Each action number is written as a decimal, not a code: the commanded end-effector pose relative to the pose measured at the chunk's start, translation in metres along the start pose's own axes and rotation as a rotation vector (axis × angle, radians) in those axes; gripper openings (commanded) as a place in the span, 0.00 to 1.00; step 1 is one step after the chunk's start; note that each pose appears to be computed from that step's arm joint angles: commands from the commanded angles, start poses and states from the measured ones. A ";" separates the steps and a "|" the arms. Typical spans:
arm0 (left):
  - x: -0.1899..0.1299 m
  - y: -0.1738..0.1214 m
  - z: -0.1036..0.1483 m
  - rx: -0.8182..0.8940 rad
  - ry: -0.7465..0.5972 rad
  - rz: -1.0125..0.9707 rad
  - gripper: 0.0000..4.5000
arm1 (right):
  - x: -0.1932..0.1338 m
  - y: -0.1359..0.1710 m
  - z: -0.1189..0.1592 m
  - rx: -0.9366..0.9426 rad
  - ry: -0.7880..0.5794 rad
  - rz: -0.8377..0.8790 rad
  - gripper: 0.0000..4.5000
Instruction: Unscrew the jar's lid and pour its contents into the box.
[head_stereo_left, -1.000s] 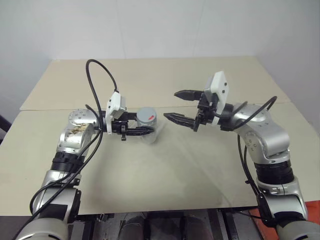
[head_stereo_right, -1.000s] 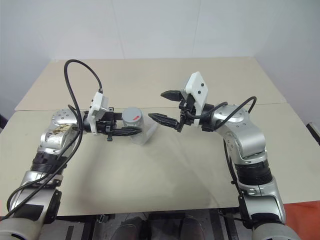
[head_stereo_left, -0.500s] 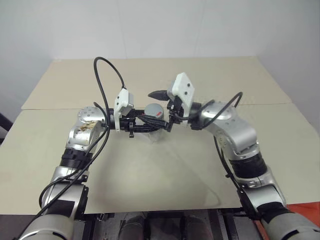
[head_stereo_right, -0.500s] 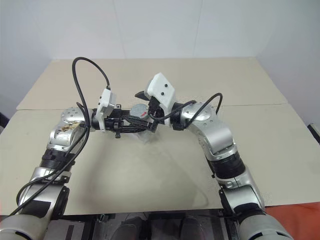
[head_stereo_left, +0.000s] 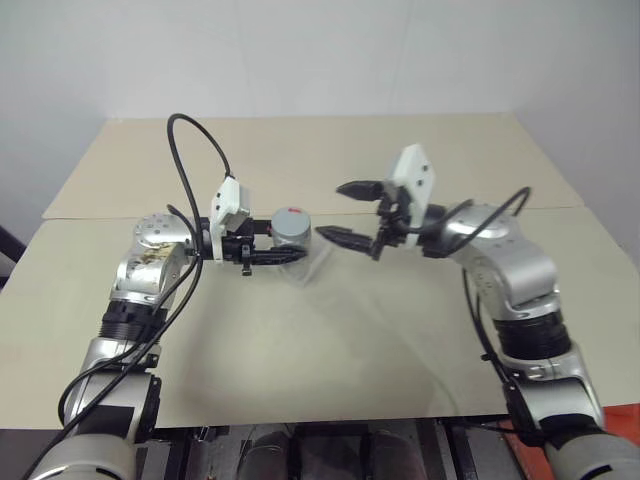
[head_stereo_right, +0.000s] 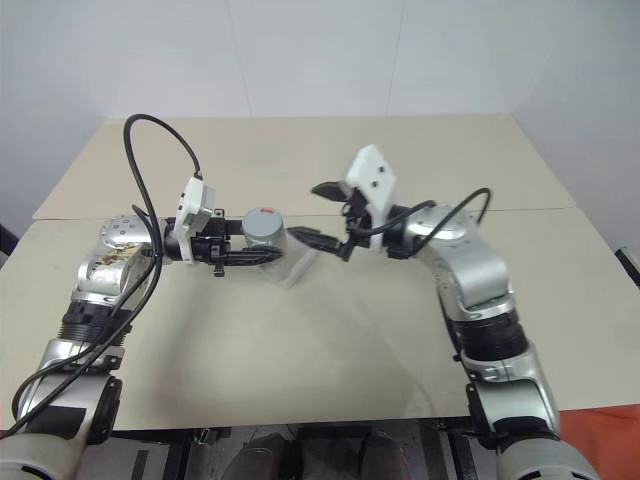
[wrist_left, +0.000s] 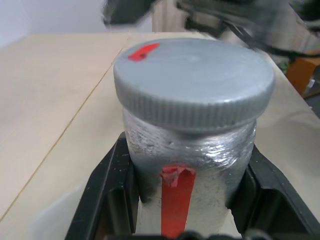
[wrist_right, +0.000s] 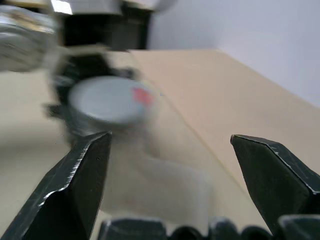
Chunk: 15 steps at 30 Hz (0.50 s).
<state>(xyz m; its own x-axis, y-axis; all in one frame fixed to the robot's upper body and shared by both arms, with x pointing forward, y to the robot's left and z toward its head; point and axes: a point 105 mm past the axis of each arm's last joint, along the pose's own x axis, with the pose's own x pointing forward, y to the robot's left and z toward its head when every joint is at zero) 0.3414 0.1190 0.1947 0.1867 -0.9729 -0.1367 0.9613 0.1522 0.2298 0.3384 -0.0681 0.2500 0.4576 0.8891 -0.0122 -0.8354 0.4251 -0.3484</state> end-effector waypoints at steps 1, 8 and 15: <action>-0.002 -0.001 0.016 0.060 -0.029 -0.006 0.44 | -0.009 0.004 0.019 -0.040 -0.080 0.023 0.99; 0.003 0.005 0.017 0.057 -0.034 0.018 0.44 | -0.008 0.028 0.030 -0.037 -0.132 0.129 0.99; 0.016 0.007 0.021 0.064 -0.057 0.007 0.44 | 0.025 0.045 0.036 -0.047 -0.139 0.163 0.99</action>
<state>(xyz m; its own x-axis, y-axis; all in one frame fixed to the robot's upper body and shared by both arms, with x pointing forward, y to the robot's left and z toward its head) 0.3459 0.1020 0.2005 0.1776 -0.9794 -0.0965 0.9595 0.1505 0.2383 0.3018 -0.0262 0.2613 0.2592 0.9646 0.0483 -0.8971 0.2590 -0.3580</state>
